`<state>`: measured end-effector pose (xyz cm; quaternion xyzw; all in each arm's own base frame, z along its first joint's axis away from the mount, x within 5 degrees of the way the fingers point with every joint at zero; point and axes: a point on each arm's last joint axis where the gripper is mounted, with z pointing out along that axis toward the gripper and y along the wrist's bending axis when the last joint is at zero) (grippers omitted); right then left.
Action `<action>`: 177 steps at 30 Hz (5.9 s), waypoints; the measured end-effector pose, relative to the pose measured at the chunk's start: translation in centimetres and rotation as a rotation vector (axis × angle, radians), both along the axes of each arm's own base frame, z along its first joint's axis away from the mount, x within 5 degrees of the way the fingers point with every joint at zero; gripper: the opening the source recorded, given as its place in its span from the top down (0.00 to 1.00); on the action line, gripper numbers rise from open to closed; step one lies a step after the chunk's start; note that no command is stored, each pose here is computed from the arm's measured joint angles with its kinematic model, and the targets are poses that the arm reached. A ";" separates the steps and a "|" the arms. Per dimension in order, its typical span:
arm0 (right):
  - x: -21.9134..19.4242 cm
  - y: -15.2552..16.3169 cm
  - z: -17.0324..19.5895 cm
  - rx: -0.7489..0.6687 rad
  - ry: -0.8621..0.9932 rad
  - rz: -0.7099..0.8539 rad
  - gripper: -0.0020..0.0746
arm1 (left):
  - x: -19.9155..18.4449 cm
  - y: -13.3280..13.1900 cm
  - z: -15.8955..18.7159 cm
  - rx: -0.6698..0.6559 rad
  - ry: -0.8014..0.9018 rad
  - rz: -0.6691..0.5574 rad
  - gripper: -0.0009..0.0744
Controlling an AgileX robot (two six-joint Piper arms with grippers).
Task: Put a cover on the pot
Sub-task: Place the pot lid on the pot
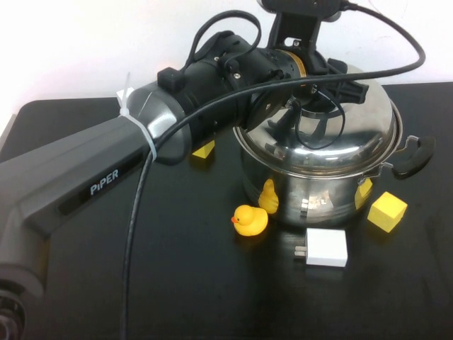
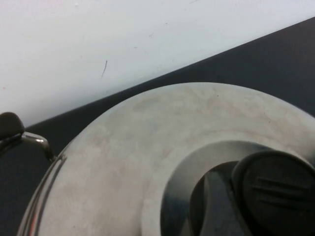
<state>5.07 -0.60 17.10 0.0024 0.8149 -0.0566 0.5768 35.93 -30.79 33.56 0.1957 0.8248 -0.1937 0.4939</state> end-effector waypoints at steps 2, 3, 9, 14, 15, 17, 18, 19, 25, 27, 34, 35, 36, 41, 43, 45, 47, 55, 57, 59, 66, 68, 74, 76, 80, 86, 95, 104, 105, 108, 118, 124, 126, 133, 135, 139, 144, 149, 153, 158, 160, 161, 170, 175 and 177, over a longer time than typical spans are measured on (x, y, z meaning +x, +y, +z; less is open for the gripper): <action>0.0 0.0 0.0 0.000 0.000 0.000 0.98 | 0.0 0.0 0.0 0.018 -0.015 -0.004 0.52; 0.0 0.0 0.0 0.000 0.000 0.000 0.98 | 0.1 0.1 0.0 0.033 -0.028 -0.006 0.50; 0.0 0.0 0.0 0.000 0.000 0.000 0.98 | 0.1 0.6 1.0 0.076 -0.045 0.018 0.43; 0.0 0.0 0.0 0.000 0.000 0.000 0.98 | -0.7 1.7 5.2 0.044 -0.093 0.049 0.43; 0.0 0.0 0.0 0.000 0.000 0.000 0.98 | -0.9 1.9 6.1 0.033 -0.109 0.052 0.43; 0.0 0.0 0.0 0.000 0.000 0.000 0.98 | -1.5 2.5 8.1 0.005 -0.146 0.057 0.43; 0.0 0.0 0.0 0.000 0.000 0.000 0.98 | -1.8 2.7 8.7 -0.001 -0.159 0.058 0.43; 0.0 0.0 0.0 0.000 0.000 0.000 0.98 | -2.1 3.0 9.4 -0.008 -0.170 0.060 0.43; 0.0 0.0 0.0 0.000 0.000 0.000 0.98 | -2.7 3.8 10.1 -0.001 -0.132 0.080 0.43; 0.0 0.0 0.0 0.000 0.000 0.000 0.98 | -2.8 3.6 9.4 0.002 -0.070 0.078 0.43; 0.0 0.0 0.0 0.000 0.000 0.000 0.98 | -0.8 1.4 4.5 0.123 0.006 0.023 0.36; 0.0 0.0 0.0 0.000 0.000 0.000 0.98 | -0.5 1.2 3.8 0.134 0.015 0.019 0.35; 0.0 0.0 0.0 0.000 0.000 0.000 0.98 | -0.3 1.0 3.2 0.145 0.022 0.017 0.35; 0.0 0.0 0.0 0.000 0.000 0.000 0.98 | 0.3 0.6 2.4 0.163 0.004 0.016 0.34; 0.0 0.0 0.0 0.000 0.000 0.000 0.98 | 0.5 0.5 2.3 0.153 -0.011 0.018 0.34; 0.0 0.0 0.0 0.000 0.000 0.000 0.98 | 0.7 0.2 2.0 0.146 -0.017 0.018 0.34; 0.0 0.0 0.0 0.000 0.000 0.000 0.98 | 0.9 0.1 1.7 0.148 -0.018 0.018 0.34; 0.0 0.0 0.0 0.000 0.000 0.000 0.98 | 1.3 -0.3 0.6 0.141 0.003 0.019 0.44; 0.0 0.0 0.0 0.000 0.000 0.000 0.98 | 1.3 -0.4 0.7 0.130 -0.004 0.018 0.57; 0.0 0.0 0.0 0.000 0.000 0.000 0.98 | 1.3 -0.5 0.7 0.122 -0.004 0.020 0.56; 0.0 0.0 0.0 0.000 0.000 0.000 0.98 | 1.4 -0.6 0.6 0.066 0.019 0.045 0.56; 0.0 0.0 0.0 0.000 0.000 0.000 0.98 | 1.5 -0.6 0.6 0.056 0.019 0.047 0.56; 0.0 0.0 0.0 0.000 0.000 0.000 0.98 | 1.8 -1.0 0.5 0.027 -0.015 0.035 0.56; 0.0 0.0 0.0 0.000 0.000 0.000 0.98 | 1.8 -1.0 0.5 0.029 -0.017 0.035 0.56; 0.0 0.0 0.0 0.000 0.000 0.000 0.98 | 2.1 -1.2 0.4 0.031 -0.058 0.026 0.56; 0.0 0.0 0.0 0.000 0.000 0.000 0.98 | 2.5 -1.9 0.6 0.007 -0.172 -0.020 0.56; 0.0 0.0 0.0 0.000 0.000 0.000 0.98 | 2.6 -2.1 0.6 0.003 -0.194 -0.029 0.56; 0.0 0.0 0.0 0.000 0.000 0.000 0.98 | 2.6 -1.9 0.6 -0.001 -0.178 -0.014 0.56; 0.0 0.0 0.0 0.000 0.000 0.000 0.98 | 2.5 -1.8 0.7 -0.003 -0.171 -0.007 0.56; 0.0 0.0 0.0 0.000 0.000 0.000 0.98 | 2.2 -1.5 1.6 -0.015 -0.171 0.003 0.56; 0.0 0.0 0.0 0.000 0.000 0.000 0.98 | -1.0 0.8 7.4 -0.128 -0.338 -0.050 0.56; 0.0 0.0 0.0 0.000 0.000 0.000 0.98 | -1.8 1.1 4.8 -0.104 -0.366 -0.129 0.56; 0.0 0.0 0.0 0.000 0.000 0.000 0.98 | -1.6 1.1 3.2 -0.097 -0.365 -0.157 0.56; 0.0 0.0 0.0 0.000 0.000 0.000 0.98 | 0.6 2.3 0.5 -0.159 -0.323 -0.128 0.56; 0.0 0.0 0.0 0.000 0.000 0.000 0.98 | 1.1 2.9 0.6 -0.196 -0.318 -0.106 0.56; 0.0 0.0 0.0 0.000 0.000 0.000 0.98 | 1.4 3.2 0.5 -0.249 -0.283 -0.079 0.56; 0.0 0.0 0.0 0.000 0.000 0.000 0.98 | 1.8 2.9 -0.5 -0.225 -0.272 -0.087 0.56; 0.0 0.0 0.0 0.000 0.000 0.000 0.98 | 1.9 2.7 -1.3 -0.136 -0.311 -0.129 0.56; 0.0 0.0 0.0 0.000 0.000 0.000 0.98 | 2.1 2.3 -2.1 -0.095 -0.324 -0.157 0.56; 0.0 0.0 0.0 0.000 0.000 0.000 0.98 | 2.3 1.6 -3.3 -0.106 -0.316 -0.181 0.56; 0.0 0.0 0.0 0.000 0.000 0.000 0.98 | 2.2 1.4 -3.3 -0.112 -0.322 -0.190 0.56; 0.0 0.0 0.0 0.000 0.000 0.000 0.98 | 2.2 1.3 -3.4 -0.106 -0.324 -0.194 0.56; 0.0 0.0 0.0 0.000 0.000 0.000 0.98 | 1.7 0.1 -3.7 -0.103 -0.386 -0.252 0.56; 0.0 0.0 0.0 0.000 0.000 0.000 0.98 | 1.7 0.1 -3.4 -0.154 -0.393 -0.243 0.56; 0.0 0.0 0.0 0.000 0.000 0.000 0.98 | 1.7 0.1 -3.3 -0.170 -0.392 -0.239 0.56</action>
